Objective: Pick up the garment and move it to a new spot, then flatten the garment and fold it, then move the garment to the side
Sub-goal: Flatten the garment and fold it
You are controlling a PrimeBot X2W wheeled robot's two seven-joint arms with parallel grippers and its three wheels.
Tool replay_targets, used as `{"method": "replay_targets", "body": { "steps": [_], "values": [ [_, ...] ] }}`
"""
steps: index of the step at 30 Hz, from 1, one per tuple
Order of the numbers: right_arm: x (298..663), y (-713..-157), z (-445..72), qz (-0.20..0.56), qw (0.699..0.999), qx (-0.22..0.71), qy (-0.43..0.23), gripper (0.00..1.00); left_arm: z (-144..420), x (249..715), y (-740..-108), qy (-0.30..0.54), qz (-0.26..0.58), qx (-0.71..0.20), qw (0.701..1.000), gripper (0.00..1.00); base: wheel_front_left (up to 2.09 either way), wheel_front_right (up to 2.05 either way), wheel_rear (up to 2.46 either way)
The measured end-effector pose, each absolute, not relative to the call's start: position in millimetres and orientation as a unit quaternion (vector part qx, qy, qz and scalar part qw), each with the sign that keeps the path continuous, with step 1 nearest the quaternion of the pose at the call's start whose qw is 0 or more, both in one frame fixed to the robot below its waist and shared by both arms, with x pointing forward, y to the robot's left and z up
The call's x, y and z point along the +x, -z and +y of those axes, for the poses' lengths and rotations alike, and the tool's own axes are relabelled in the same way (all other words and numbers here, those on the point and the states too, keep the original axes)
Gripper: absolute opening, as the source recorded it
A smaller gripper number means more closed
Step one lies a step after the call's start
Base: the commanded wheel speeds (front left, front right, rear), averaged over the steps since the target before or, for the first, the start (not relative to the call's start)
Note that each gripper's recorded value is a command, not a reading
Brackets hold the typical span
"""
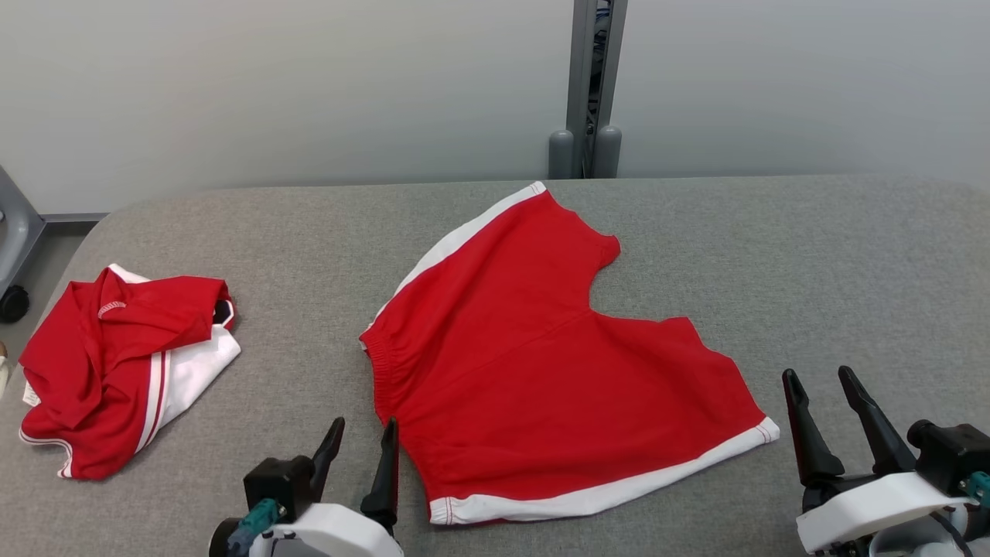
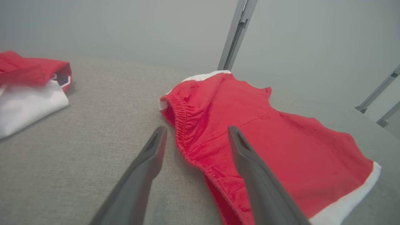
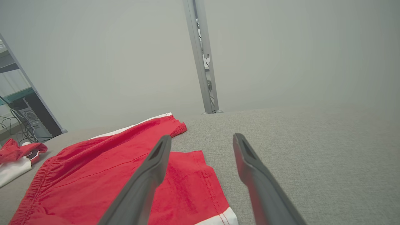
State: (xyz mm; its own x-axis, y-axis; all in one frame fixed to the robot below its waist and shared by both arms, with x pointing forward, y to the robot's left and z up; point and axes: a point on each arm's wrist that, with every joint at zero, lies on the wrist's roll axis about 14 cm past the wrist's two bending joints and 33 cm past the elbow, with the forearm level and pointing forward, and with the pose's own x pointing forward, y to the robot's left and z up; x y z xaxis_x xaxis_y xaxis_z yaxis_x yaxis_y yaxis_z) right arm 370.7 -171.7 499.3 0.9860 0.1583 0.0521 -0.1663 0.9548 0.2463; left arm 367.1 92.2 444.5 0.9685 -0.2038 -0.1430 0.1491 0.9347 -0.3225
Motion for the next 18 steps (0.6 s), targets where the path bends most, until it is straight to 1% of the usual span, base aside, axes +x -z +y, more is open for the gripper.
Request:
{"method": "replay_targets", "body": {
  "steps": [4, 8, 18],
  "values": [
    [371.0, -496.1, -169.2, -0.01, 0.989, 0.118, -0.089, 1.0, 88.3, 352.8, -437.8, 0.098, 0.093, -0.138, 0.981, 1.0, 0.0, 0.0, 0.0],
    [370.3, -493.0, -168.9, -0.004, 0.99, 0.112, -0.09, 1.0, 87.8, 339.4, -425.0, 0.098, 0.113, -0.14, 0.979, 1.0, 0.0, 0.0, 0.0],
    [370.3, -490.7, -168.3, -0.001, 0.989, 0.115, -0.089, 1.0, 82.6, 336.7, -424.3, 0.104, 0.116, -0.147, 0.977, 1.0, 0.0, 0.0, 0.0]
  ]
}}
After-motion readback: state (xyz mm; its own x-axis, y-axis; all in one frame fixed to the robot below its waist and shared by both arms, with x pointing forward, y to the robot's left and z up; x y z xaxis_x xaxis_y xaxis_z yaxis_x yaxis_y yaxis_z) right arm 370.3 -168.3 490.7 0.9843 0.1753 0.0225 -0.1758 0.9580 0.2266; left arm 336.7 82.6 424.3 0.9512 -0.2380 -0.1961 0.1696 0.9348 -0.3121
